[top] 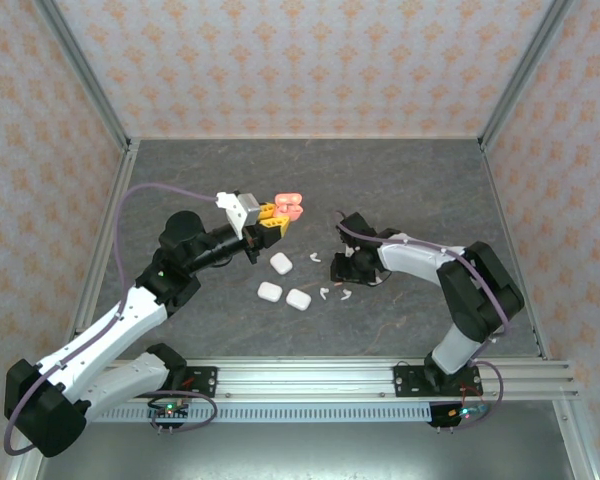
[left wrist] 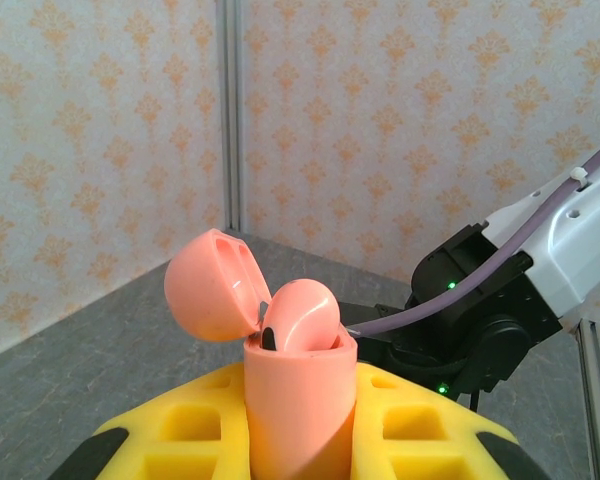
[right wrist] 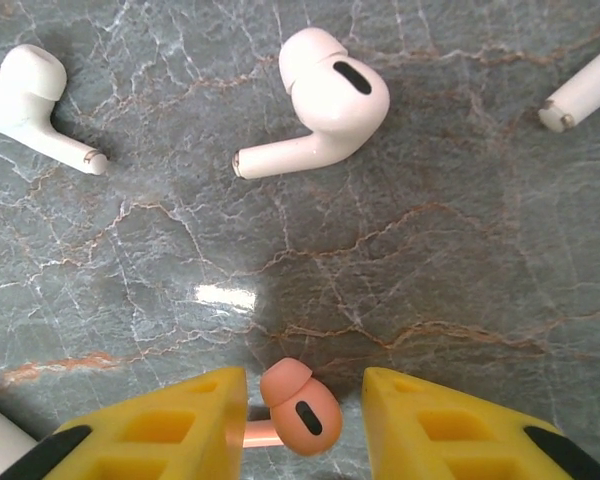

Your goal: Insert the wireless bluetooth earbuds into the charging case

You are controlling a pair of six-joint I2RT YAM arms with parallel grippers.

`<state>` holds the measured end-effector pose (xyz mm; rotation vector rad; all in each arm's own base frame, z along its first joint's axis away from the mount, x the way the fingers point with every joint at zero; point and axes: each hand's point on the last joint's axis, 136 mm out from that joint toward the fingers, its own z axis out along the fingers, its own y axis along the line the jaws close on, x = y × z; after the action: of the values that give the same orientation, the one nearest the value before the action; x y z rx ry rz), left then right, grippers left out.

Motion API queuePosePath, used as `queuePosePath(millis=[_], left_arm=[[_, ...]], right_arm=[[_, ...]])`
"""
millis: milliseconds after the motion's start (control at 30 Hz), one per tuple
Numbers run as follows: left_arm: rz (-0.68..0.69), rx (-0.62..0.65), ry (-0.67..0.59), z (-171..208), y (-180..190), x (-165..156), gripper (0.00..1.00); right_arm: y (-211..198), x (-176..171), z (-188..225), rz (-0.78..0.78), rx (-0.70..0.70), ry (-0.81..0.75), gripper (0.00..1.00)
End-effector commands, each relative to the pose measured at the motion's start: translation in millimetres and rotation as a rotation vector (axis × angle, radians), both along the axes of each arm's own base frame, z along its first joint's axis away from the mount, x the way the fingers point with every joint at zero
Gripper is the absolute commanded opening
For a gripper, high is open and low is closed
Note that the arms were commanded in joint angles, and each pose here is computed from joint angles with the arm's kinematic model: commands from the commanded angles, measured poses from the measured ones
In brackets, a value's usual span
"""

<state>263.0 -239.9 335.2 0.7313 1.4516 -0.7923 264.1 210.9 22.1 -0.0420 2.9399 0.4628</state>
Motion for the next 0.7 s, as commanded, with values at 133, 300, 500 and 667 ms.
queuePosePath(millis=[133, 300, 500, 667], left_arm=[[-0.006, -0.019, -0.056, 21.3, -1.4, -2.5, 0.0], [-0.005, -0.017, -0.056, 21.3, -1.7, -2.2, 0.0], [-0.002, -0.014, -0.052, 20.3, -1.3, -1.6, 0.0], [-0.005, -0.014, -0.033, 14.9, -2.2, -1.3, 0.0]], right_arm=[[7.3, 4.6, -5.6, 0.035, -0.018, -0.016, 0.28], [6.1, 5.5, -3.2, 0.046, -0.03, -0.036, 0.19], [0.8, 10.7, 12.1, 0.071, -0.053, -0.105, 0.19], [-5.8, 18.3, 46.4, 0.134, -0.075, -0.234, 0.19]])
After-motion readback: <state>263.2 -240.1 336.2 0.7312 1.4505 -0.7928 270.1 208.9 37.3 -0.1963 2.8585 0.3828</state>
